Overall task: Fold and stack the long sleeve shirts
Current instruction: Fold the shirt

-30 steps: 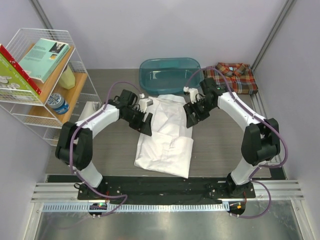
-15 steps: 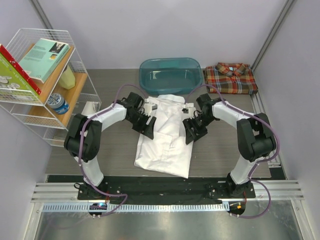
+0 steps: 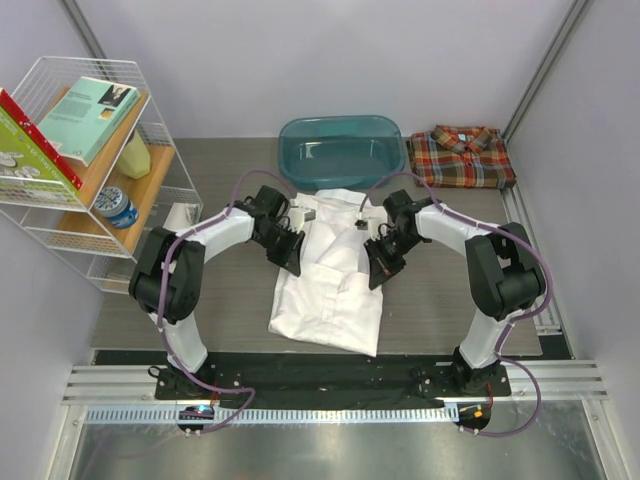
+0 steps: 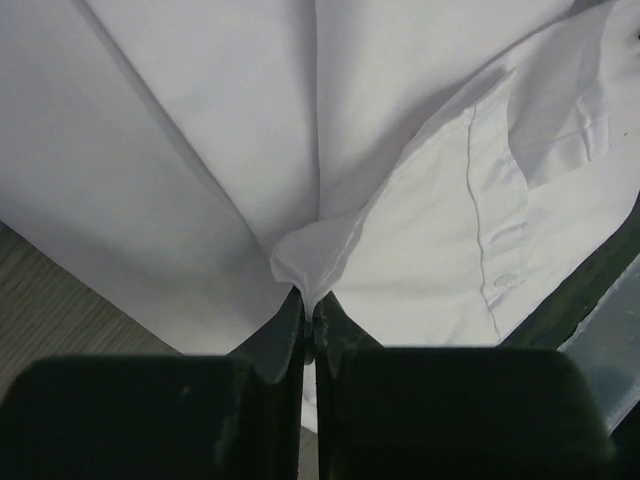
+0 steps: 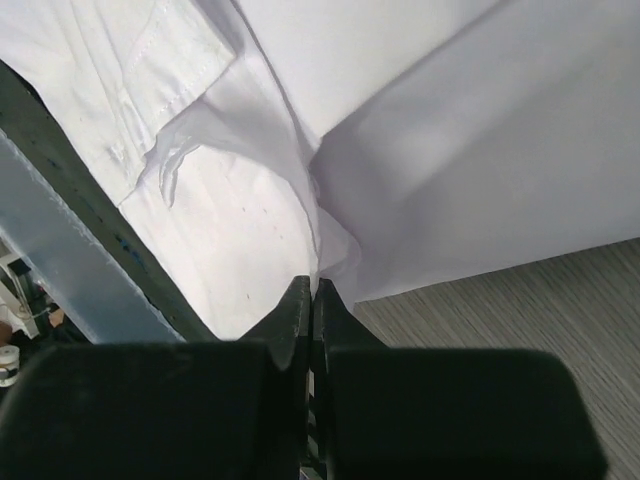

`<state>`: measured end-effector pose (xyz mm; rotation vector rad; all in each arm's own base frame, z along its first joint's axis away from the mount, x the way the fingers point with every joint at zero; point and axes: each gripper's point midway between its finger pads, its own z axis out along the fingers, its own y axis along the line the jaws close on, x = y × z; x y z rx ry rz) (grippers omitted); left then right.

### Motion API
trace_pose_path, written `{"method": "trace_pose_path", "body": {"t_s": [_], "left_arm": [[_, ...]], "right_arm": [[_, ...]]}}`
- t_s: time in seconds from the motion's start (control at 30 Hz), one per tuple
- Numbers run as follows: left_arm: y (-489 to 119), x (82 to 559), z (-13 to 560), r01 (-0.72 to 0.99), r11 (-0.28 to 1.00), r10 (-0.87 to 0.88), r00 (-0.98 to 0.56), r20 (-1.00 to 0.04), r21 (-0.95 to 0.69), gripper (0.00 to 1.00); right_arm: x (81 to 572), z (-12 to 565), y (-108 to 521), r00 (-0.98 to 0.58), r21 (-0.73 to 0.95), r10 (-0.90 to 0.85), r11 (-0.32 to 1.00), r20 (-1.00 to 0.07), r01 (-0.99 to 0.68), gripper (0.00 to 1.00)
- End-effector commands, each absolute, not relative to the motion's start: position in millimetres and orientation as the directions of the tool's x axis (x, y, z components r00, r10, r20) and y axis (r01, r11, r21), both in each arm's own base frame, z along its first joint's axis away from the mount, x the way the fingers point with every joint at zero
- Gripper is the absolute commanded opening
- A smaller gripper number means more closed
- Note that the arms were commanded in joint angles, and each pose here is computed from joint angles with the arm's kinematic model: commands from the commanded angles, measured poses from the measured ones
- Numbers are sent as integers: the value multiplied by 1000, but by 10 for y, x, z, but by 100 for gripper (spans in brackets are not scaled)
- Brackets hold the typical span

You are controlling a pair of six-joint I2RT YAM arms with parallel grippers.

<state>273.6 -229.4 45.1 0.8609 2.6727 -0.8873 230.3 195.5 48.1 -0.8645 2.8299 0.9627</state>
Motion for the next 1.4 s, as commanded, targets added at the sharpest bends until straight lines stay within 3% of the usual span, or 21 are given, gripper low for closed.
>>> {"method": "trace_pose_path", "body": {"t_s": [0.0,0.23,0.43,0.83,1.17,1.2,1.27,1.3,1.37], "left_arm": [[-2252,2736,745,611,648,451,-789,-418,-455,0],[-2036,2670,848,647,667,485,-753,-444,-369,0],[-2050,2809,622,628,689,494,-773,-398,-363,2],[-2002,3036,290,586,744,480,-803,-354,-321,17],[-2138,3324,242,536,775,425,-834,-352,-335,17],[-2151,3337,272,539,771,422,-832,-361,-339,18],[-2168,3333,456,552,742,406,-822,-400,-380,31],[-2214,3293,584,563,711,396,-815,-423,-421,42],[-2167,3182,882,580,664,367,-803,-470,-471,50]], "right_arm": [[2457,696,2121,-808,538,-504,609,-306,-583,1],[2596,869,2249,-768,499,-519,586,-374,-639,1],[2678,551,2114,-770,430,-553,639,-318,-637,1],[2797,60,1807,-795,294,-558,739,-236,-606,1],[3291,-48,1609,-817,206,-522,796,-243,-570,1],[3297,-11,1613,-815,206,-523,794,-248,-572,4],[3267,157,1622,-807,213,-530,783,-262,-584,7],[3253,236,1627,-805,220,-529,780,-268,-586,15],[3174,530,1671,-803,250,-516,770,-297,-587,30]]}}
